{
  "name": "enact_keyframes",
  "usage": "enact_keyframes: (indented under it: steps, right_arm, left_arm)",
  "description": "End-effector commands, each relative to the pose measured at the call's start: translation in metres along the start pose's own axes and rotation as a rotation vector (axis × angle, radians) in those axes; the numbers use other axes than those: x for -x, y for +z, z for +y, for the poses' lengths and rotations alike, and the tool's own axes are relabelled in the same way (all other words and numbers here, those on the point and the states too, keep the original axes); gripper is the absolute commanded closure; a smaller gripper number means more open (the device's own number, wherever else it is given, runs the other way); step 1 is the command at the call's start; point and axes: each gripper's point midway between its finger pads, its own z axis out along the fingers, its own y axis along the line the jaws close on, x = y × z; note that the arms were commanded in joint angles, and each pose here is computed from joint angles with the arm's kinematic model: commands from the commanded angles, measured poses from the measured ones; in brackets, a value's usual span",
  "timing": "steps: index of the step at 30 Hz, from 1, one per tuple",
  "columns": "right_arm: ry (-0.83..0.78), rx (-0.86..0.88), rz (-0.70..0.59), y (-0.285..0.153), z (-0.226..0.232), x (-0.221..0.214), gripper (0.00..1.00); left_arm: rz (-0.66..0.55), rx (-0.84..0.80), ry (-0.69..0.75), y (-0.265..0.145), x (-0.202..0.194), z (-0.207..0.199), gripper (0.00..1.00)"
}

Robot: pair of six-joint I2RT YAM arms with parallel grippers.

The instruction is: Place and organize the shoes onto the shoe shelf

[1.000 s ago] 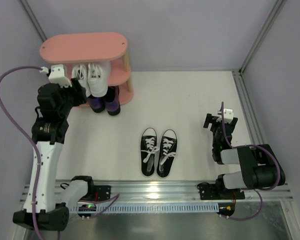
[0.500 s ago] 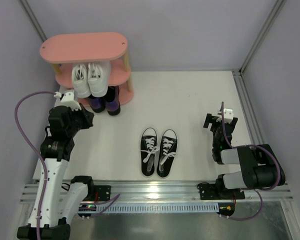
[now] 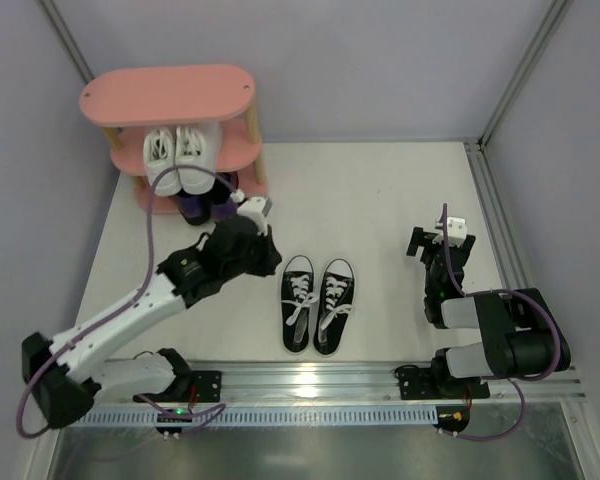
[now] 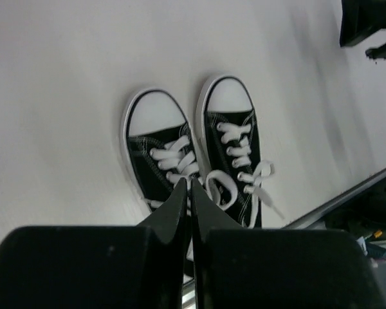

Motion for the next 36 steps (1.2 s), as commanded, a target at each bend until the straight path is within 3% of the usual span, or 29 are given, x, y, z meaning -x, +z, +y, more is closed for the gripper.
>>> enact_keyframes:
  steps: [1,3,5,9,10,12,13,18,19,20,22,23,24,27,29,31,32,34,36]
  right_arm:
    - [0.056,0.005,-0.097,0.004,0.003,0.028,0.03]
    - [0.056,0.004,-0.097,0.005,0.002,0.028,0.03]
    - [0.055,0.005,-0.098,0.005,0.003,0.029,0.03]
    - [0.056,0.005,-0.097,0.005,0.002,0.028,0.03]
    - [0.056,0.005,-0.098,0.005,0.003,0.029,0.03]
    - [0.056,0.007,-0.098,0.005,0.003,0.029,0.03]
    - [0.056,0.002,-0.097,0.005,0.002,0.028,0.03]
    - [0.055,0.005,-0.095,0.005,0.002,0.028,0.03]
    - [0.056,0.005,-0.098,0.005,0.002,0.029,0.03]
    - [0.056,0.004,-0.097,0.005,0.002,0.028,0.03]
    - [0.056,0.005,-0.098,0.005,0.003,0.029,0.03]
    - [0.056,0.005,-0.097,0.005,0.003,0.028,0.03]
    - [0.056,0.002,-0.098,0.005,0.002,0.029,0.03]
    - [0.055,0.004,-0.095,0.005,0.002,0.028,0.03]
    - [0.056,0.004,-0.097,0.005,0.002,0.028,0.03]
    - [0.056,0.005,-0.097,0.005,0.003,0.028,0.03]
    - [0.056,0.007,-0.097,0.005,0.003,0.028,0.03]
    - [0.056,0.005,-0.097,0.005,0.002,0.028,0.03]
    - [0.054,0.002,-0.097,0.005,0.002,0.028,0.03]
  left_arm:
    - [-0.034,0.157,-0.023,0.028,0.046,-0.016,1.00]
    - [0.055,0.205,0.010,0.056,0.028,-0.019,1.00]
    - [0.045,0.222,0.018,0.065,0.023,-0.030,1.00]
    - [-0.030,0.219,-0.014,0.063,0.012,-0.044,1.00]
    - [-0.112,0.144,-0.017,0.057,0.020,-0.068,1.00]
    - [-0.157,0.219,-0.034,0.049,0.011,-0.055,1.00]
    - [-0.182,0.176,-0.044,0.049,0.014,-0.065,1.00]
    - [-0.093,0.097,-0.011,0.050,-0.005,-0.077,0.98]
    - [-0.088,0.114,-0.042,0.048,-0.008,-0.073,0.01]
    - [-0.094,0.112,-0.067,0.045,-0.008,-0.073,0.05]
    - [-0.056,0.085,-0.130,0.052,-0.034,-0.071,0.42]
    - [-0.036,0.059,-0.208,0.055,-0.045,-0.073,0.62]
    - [-0.051,-0.007,-0.245,0.057,-0.045,-0.084,1.00]
    - [-0.034,0.063,-0.276,0.063,-0.067,-0.070,1.00]
    - [-0.081,0.112,-0.233,0.060,-0.067,-0.073,1.00]
    - [-0.055,0.171,-0.151,0.063,-0.083,-0.077,1.00]
    - [-0.086,0.177,-0.143,0.062,-0.070,-0.091,1.00]
    - [-0.038,0.290,-0.038,0.067,-0.090,-0.082,1.00]
    - [-0.061,0.331,-0.010,0.067,-0.080,-0.091,0.92]
